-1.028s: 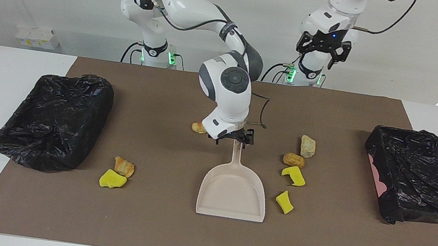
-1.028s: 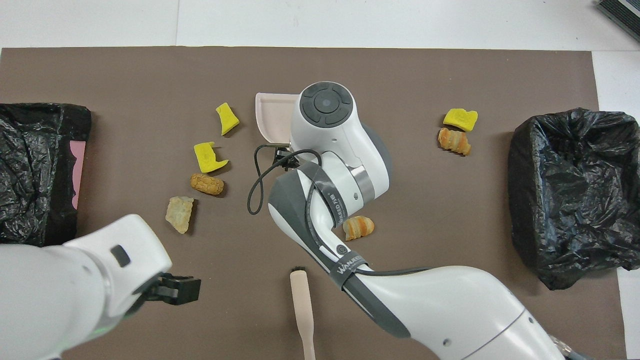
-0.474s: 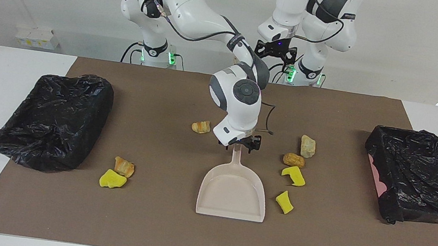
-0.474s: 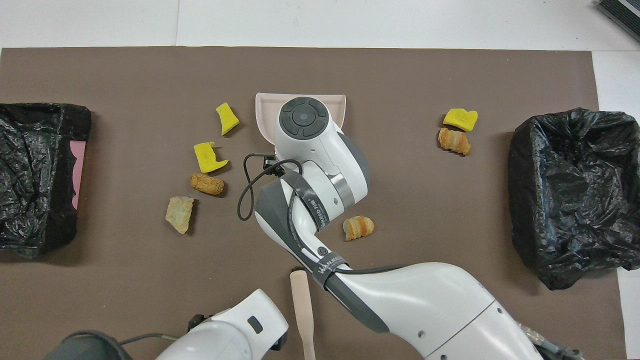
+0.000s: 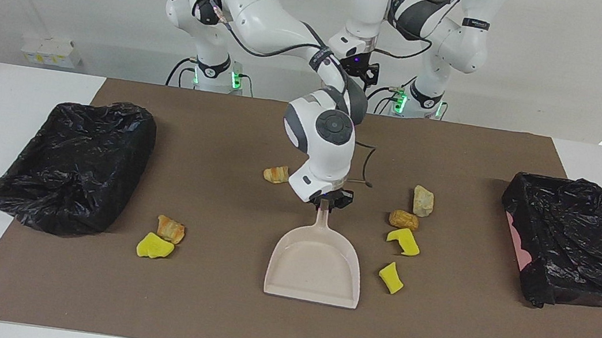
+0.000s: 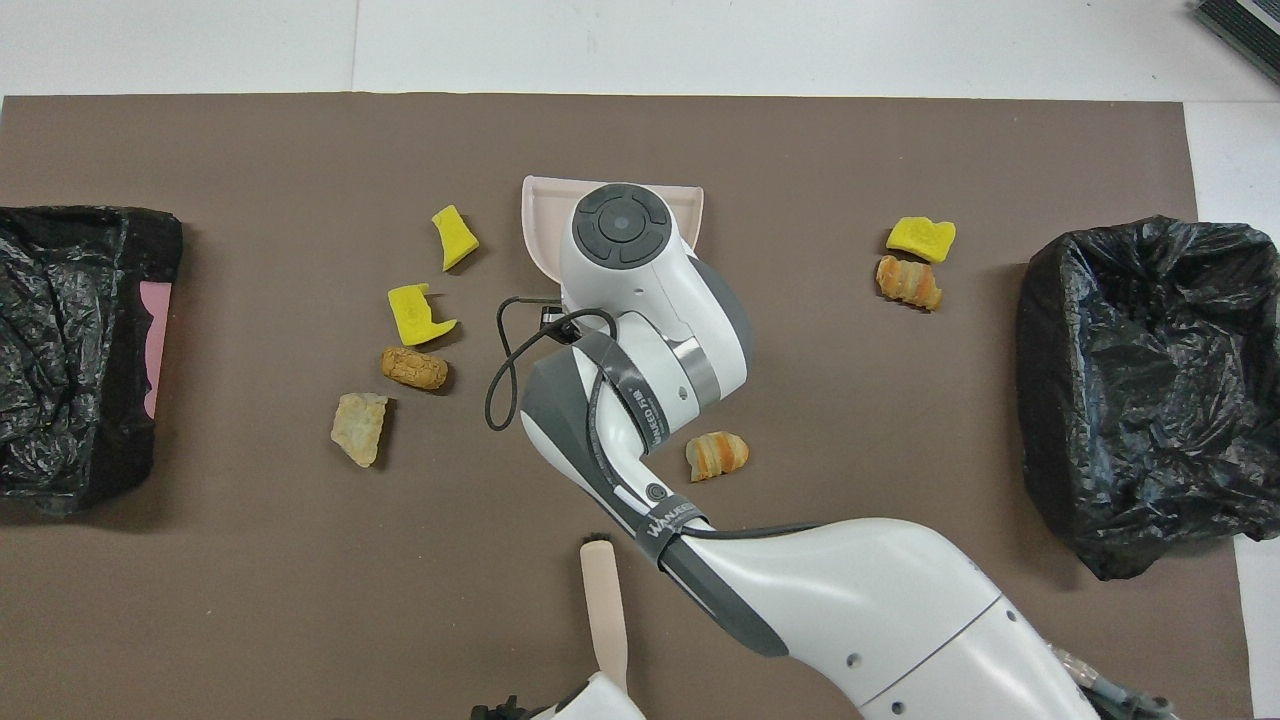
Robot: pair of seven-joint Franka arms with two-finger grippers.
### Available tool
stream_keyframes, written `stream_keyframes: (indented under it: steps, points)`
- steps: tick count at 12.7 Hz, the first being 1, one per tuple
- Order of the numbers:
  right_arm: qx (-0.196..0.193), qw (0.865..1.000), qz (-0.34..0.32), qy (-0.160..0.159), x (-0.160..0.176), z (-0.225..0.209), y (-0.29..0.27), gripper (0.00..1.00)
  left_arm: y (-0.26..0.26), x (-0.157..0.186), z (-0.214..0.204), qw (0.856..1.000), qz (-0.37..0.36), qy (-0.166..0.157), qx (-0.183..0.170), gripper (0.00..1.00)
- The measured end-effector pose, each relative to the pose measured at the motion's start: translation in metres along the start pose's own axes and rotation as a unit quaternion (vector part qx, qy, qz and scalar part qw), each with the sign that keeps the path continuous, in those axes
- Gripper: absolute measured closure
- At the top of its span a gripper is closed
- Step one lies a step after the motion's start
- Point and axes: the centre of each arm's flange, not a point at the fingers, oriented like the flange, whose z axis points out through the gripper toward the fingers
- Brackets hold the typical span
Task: Sweep and dump trash in bin
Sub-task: 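Lift the dustpan with the right gripper while the left gripper lifts the brush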
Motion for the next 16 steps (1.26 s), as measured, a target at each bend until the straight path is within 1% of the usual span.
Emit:
stream_keyframes:
  steps: [3,4,5,6,7,8,9,11,12,13,15,16]
  points:
    - [0.015,1.000,0.012,0.021,0.013,-0.037,0.015,0.68,0.022,-0.017,0.033,1.000,-0.020,-0.022,-0.007,0.00]
    - [0.018,0.999,0.009,0.026,0.019,-0.053,0.027,0.68,0.029,-0.019,0.042,0.999,-0.028,-0.024,-0.008,0.01]
    - [0.018,0.999,-0.006,0.028,0.025,-0.067,0.041,0.68,0.036,-0.022,0.052,0.999,-0.036,-0.025,-0.009,0.04]
    - [0.016,0.999,-0.028,0.029,0.031,-0.079,0.059,0.68,0.040,-0.024,0.060,0.999,-0.043,-0.032,-0.009,0.11]
    - [0.015,0.998,-0.051,0.030,0.039,-0.087,0.078,0.68,0.043,-0.028,0.064,0.998,-0.051,-0.044,-0.012,0.13]
    - [0.013,0.996,-0.077,0.031,0.045,-0.093,0.095,0.68,0.045,-0.030,0.067,0.997,-0.056,-0.053,-0.015,0.26]
    - [0.011,0.994,-0.104,0.032,0.051,-0.098,0.111,0.68,0.046,-0.033,0.067,0.997,-0.055,-0.055,-0.015,0.31]
    - [0.005,0.988,-0.152,0.034,0.061,-0.106,0.134,0.68,0.048,-0.036,0.067,0.997,-0.051,-0.056,-0.015,0.33]
    - [-0.004,0.984,-0.173,0.035,0.064,-0.109,0.144,0.68,0.049,-0.037,0.068,0.997,-0.051,-0.057,-0.015,0.37]
    - [-0.015,0.981,-0.193,0.034,0.065,-0.110,0.151,0.68,0.049,-0.037,0.069,0.997,-0.051,-0.057,-0.014,0.37]
    - [-0.041,0.972,-0.227,0.031,0.066,-0.110,0.157,0.68,0.048,-0.037,0.070,0.997,-0.050,-0.058,-0.012,0.54]
    - [-0.051,0.969,-0.241,0.028,0.065,-0.109,0.158,0.68,0.049,-0.036,0.071,0.997,-0.050,-0.059,-0.011,0.54]
